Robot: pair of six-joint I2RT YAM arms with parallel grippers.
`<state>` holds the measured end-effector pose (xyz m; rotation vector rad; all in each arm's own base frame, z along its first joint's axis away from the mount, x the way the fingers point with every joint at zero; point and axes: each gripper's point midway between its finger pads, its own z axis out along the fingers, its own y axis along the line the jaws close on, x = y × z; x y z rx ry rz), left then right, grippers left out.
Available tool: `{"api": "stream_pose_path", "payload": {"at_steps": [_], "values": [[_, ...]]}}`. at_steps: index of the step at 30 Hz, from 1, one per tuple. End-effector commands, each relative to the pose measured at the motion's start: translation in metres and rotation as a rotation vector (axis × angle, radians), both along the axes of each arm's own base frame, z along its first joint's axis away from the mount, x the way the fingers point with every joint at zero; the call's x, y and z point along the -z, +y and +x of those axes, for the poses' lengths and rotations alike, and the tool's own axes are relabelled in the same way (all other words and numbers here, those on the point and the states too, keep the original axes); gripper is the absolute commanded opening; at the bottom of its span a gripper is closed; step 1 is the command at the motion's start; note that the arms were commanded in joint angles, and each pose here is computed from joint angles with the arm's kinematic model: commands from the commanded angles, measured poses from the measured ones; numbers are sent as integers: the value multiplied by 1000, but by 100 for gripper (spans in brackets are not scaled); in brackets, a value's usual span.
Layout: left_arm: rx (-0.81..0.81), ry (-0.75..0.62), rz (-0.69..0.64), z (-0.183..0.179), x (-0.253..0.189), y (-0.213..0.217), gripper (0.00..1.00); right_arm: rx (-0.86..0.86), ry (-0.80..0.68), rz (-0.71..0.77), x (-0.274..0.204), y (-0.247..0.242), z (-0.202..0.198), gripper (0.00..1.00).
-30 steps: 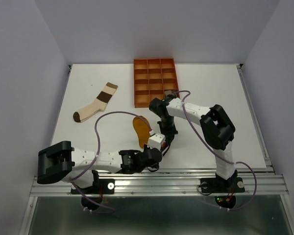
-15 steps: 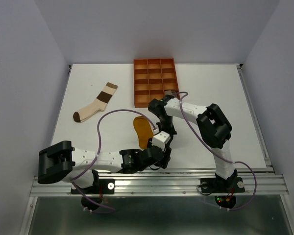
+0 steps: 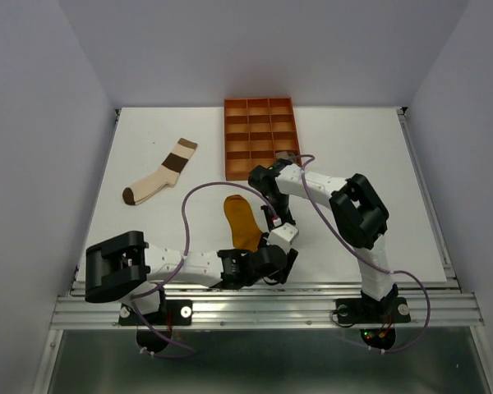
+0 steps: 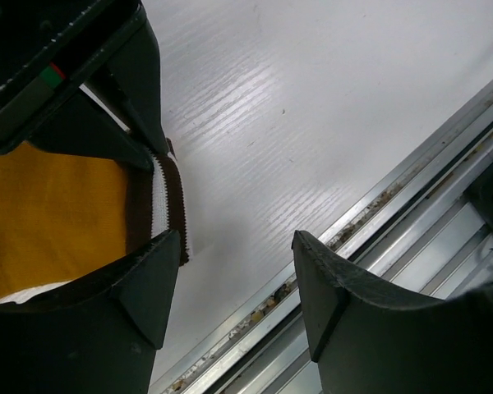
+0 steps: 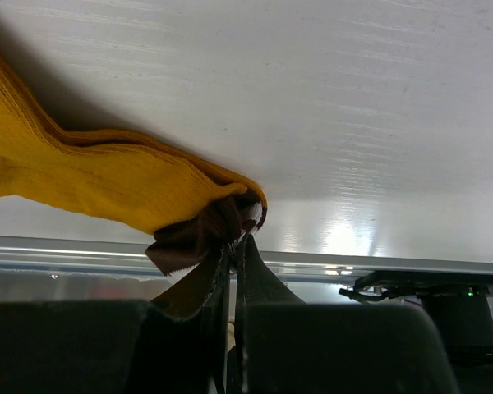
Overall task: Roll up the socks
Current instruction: Roll the sock at the center of the board.
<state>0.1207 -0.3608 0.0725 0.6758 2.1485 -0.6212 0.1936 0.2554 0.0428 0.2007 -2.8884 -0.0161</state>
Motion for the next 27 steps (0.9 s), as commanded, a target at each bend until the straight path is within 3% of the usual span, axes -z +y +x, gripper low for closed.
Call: {"api": "stream_pose_path", "payload": {"at_steps": [1,7,17,27], "values": [[-12,-29,18,5,-5,-9,66,-5,0,22,-3,3,2,1],[-67,-27,93,11,11,-2,63,-8,10,15,0,-1,-2,1],[-87,-49,42,12,-10,3,61,-14,27,22,6,-2,-7,1],[-61,-51,80,10,1,1,61,-18,29,49,5,3,-6,1]]}}
